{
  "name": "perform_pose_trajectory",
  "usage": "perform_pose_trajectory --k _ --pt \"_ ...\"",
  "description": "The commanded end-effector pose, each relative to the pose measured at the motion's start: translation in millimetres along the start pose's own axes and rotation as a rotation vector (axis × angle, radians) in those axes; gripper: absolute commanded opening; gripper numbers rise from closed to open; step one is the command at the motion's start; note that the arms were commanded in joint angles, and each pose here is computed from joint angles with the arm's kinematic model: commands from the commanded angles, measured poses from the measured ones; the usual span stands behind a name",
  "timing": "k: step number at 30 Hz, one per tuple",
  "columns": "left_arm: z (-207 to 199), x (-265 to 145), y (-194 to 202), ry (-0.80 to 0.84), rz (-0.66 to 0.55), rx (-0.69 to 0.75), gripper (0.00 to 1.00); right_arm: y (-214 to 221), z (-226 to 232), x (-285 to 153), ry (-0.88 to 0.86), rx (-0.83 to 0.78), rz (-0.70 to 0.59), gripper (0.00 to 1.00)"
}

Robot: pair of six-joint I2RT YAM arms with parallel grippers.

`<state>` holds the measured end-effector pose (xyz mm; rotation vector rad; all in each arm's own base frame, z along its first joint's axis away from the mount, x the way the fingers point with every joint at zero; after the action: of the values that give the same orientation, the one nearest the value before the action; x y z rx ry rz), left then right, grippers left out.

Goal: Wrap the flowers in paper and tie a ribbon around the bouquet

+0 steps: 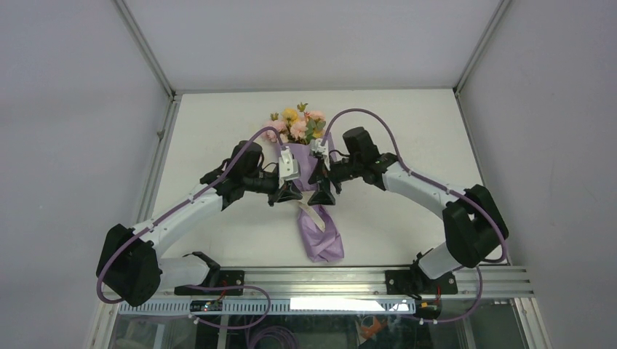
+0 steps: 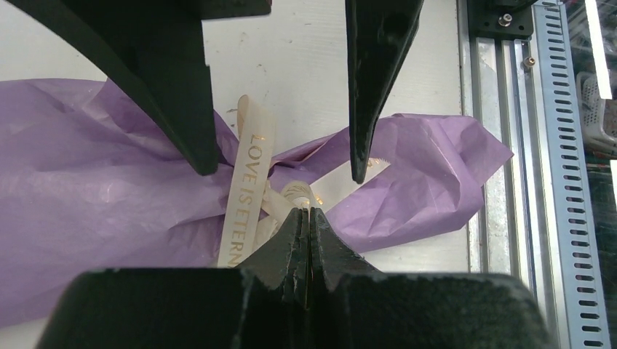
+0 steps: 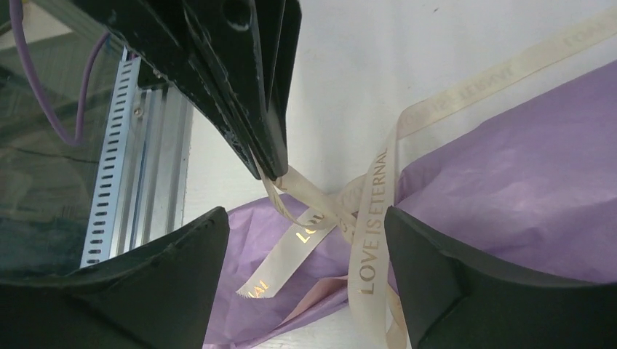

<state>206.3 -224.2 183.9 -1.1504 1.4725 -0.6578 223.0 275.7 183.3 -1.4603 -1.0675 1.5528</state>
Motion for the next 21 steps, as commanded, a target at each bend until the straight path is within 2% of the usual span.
perform_pose_trajectory --k 1,4,8,9,13,15,17,18,19,20,21 --pt "2 -5 -23 0.008 -0.054 0.076 0.00 -18 2 13 -0.109 -0.176 -0.067 0.81" --pt "3 -5 -24 0.006 -0.054 0.078 0.00 -8 6 30 -0.151 -0.170 -0.038 0.79" --pt "3 -5 -24 0.008 -0.055 0.078 0.00 -4 4 42 -0.172 -0.145 -0.033 0.64" --pt "3 -5 -24 0.007 -0.055 0.076 0.00 -5 3 44 -0.170 -0.144 -0.038 0.56" --pt "3 -6 -23 -0.002 -0.048 0.068 0.00 -4 2 44 -0.154 -0.141 -0.031 0.08" --pt "7 -8 -24 -0.044 -0.038 0.037 0.04 0 2 41 -0.135 -0.137 -0.017 0.00" --pt "19 -16 -27 -0.156 -0.018 -0.054 0.55 3 2 41 -0.113 -0.117 -0.006 0.00" --pt "27 -23 -30 -0.225 -0.010 -0.125 0.74 5 1 41 -0.101 -0.103 -0.004 0.00" --pt "38 -33 -35 -0.303 -0.011 -0.203 0.85 6 -1 42 -0.078 -0.087 0.001 0.00" --pt "53 -49 -36 -0.395 -0.016 -0.327 0.90 7 -3 43 -0.057 -0.070 -0.001 0.00" --pt "68 -66 -40 -0.497 -0.026 -0.455 0.90 8 -6 45 -0.032 -0.057 -0.007 0.00"
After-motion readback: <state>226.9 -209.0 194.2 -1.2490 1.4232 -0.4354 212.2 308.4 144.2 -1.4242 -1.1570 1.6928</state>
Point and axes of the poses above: each gripper's point midway between its finger pads, its own x axis out along the fingers, its own z axis along the line the jaws close on, y = z × x, the point moved 5 cm from there along -x, back along the fingers, and after that the axes turned 14 degrees about -x, right-handed, at the moved point
